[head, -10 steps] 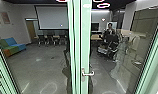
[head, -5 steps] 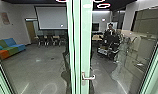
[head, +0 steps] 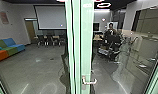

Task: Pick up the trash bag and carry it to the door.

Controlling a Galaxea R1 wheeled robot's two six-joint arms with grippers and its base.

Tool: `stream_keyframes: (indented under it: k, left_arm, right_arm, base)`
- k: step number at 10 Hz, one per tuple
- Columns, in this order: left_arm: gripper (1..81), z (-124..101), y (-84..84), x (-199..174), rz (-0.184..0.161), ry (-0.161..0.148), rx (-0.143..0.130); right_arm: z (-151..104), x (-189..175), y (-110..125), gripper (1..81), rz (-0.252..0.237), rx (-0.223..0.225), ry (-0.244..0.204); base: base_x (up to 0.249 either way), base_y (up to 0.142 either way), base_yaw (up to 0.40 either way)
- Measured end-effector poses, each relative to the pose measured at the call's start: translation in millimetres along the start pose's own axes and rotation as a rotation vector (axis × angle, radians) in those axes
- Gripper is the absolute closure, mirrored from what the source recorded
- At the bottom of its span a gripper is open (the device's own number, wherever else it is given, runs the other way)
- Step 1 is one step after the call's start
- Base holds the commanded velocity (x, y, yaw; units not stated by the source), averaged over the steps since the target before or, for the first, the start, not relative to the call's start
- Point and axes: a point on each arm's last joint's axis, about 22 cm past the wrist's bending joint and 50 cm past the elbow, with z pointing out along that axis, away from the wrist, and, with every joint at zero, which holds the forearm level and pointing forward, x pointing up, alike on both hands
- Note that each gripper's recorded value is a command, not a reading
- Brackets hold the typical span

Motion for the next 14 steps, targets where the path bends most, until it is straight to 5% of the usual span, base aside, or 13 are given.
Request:
stream_keyframes:
  k: [9, 14]
  left_arm:
    - [81.1, 0, 0.5, -4, -0.001, -0.004, -0.001]
    - [81.1, 0, 0.1, -4, -0.001, -0.004, 0.0]
  right_arm:
    - [0, 0, 0, 1.0, 0.0, 0.0, 0.001]
    - [0, -1, 0, 1.0, 0.002, 0.0, -0.001]
  base:
    - [0.009, 0.0, 0.0]
    - [0.0, 0.0, 0.227]
